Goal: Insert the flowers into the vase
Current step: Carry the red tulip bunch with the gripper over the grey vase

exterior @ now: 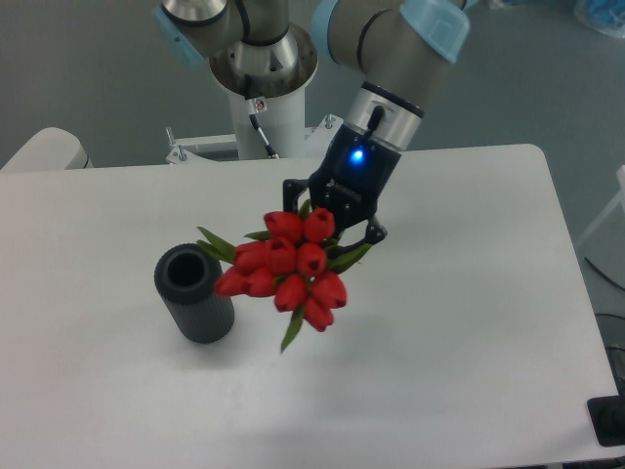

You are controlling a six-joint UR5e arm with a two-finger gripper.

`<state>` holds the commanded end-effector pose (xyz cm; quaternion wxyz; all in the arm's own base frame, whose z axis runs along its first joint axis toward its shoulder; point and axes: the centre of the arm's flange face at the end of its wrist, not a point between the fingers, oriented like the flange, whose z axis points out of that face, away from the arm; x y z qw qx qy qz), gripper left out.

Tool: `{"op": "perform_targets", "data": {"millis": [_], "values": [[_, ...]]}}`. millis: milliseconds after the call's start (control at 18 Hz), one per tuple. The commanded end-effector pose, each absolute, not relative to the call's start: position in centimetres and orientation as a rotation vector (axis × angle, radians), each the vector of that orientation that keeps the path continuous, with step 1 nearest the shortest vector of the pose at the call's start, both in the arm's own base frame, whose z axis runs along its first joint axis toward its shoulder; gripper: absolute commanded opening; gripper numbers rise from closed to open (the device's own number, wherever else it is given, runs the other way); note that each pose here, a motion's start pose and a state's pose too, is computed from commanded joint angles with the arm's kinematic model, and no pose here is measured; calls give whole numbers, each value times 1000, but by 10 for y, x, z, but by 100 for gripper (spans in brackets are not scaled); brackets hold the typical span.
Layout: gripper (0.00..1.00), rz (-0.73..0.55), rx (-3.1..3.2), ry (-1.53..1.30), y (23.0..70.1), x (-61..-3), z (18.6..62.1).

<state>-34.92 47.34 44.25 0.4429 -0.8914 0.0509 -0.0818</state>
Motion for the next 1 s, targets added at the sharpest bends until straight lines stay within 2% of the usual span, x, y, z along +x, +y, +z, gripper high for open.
{"op": "perform_targets", "data": {"millis": [278, 722, 1000], "values": [[21, -280, -2150, 151, 489, -334, 448], [21, -411, -1891, 202, 481, -335, 476], [20, -400, -1853, 256, 481, -315, 500]]}}
